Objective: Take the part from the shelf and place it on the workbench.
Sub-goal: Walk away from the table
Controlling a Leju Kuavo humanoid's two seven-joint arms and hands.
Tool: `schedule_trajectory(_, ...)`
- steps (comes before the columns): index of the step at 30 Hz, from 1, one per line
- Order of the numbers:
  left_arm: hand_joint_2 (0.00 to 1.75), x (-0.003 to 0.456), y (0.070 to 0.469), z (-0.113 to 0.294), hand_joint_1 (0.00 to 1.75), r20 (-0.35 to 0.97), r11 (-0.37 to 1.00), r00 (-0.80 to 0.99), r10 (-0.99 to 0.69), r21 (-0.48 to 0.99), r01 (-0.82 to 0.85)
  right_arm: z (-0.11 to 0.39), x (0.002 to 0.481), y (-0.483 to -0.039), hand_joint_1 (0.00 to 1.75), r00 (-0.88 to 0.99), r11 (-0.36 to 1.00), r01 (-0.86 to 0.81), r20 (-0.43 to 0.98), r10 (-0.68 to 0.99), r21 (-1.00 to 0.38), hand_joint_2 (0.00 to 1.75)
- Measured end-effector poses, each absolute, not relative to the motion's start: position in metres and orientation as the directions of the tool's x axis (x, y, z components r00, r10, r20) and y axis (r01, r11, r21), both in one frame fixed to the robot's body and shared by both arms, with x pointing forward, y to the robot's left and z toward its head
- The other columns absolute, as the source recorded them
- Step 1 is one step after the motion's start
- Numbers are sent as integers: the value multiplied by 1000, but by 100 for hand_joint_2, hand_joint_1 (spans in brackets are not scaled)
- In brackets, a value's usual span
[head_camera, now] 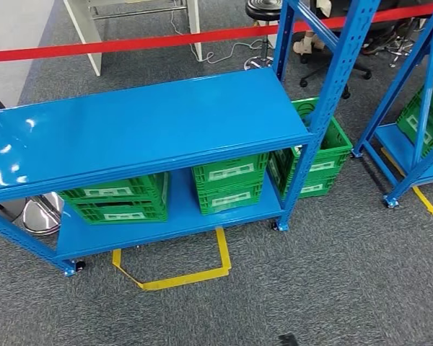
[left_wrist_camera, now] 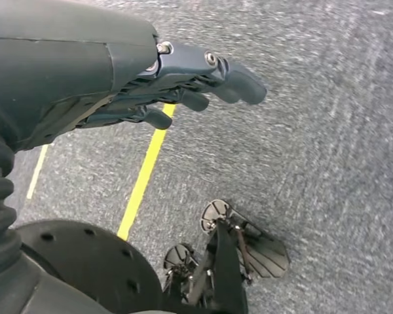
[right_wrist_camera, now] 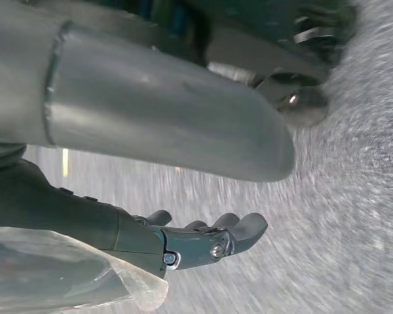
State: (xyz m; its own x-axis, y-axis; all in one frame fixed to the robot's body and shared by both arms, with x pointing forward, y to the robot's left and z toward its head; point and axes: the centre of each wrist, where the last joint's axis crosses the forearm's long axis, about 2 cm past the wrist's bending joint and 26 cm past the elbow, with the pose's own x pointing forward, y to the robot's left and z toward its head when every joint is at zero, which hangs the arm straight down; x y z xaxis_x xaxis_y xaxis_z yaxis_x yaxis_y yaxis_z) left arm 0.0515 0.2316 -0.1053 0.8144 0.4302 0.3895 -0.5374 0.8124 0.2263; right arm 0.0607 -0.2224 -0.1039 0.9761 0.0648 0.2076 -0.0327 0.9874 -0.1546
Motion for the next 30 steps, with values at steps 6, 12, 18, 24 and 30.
schedule_trajectory(6, 175, 49, 237, -106, 0, 405, 843, 829, 385, 212, -495, -105, 57, -225, 0, 976, 995, 73, 208, -59, -64, 175)
schedule_trajectory(12, 0, 59, 255, -107, 0, 437, 864, 833, 340, 203, -460, -109, 31, -234, 0, 981, 991, 118, 163, -108, -54, 0)
schedule_trajectory(18, 0, 69, 274, -105, 0, 466, 881, 833, 298, 203, -428, -112, 9, -241, 0, 985, 991, 125, 129, -118, -50, 0)
schedule_trajectory(24, 0, 56, 281, -108, 0, 435, 908, 861, 265, 188, -374, -112, 12, -252, 0, 982, 991, 119, 153, -110, -55, 0)
schedule_trajectory(30, 0, 22, 279, -112, 0, 354, 934, 904, 240, 168, -314, -110, 41, -269, 0, 964, 990, 120, 248, -99, -71, 175)
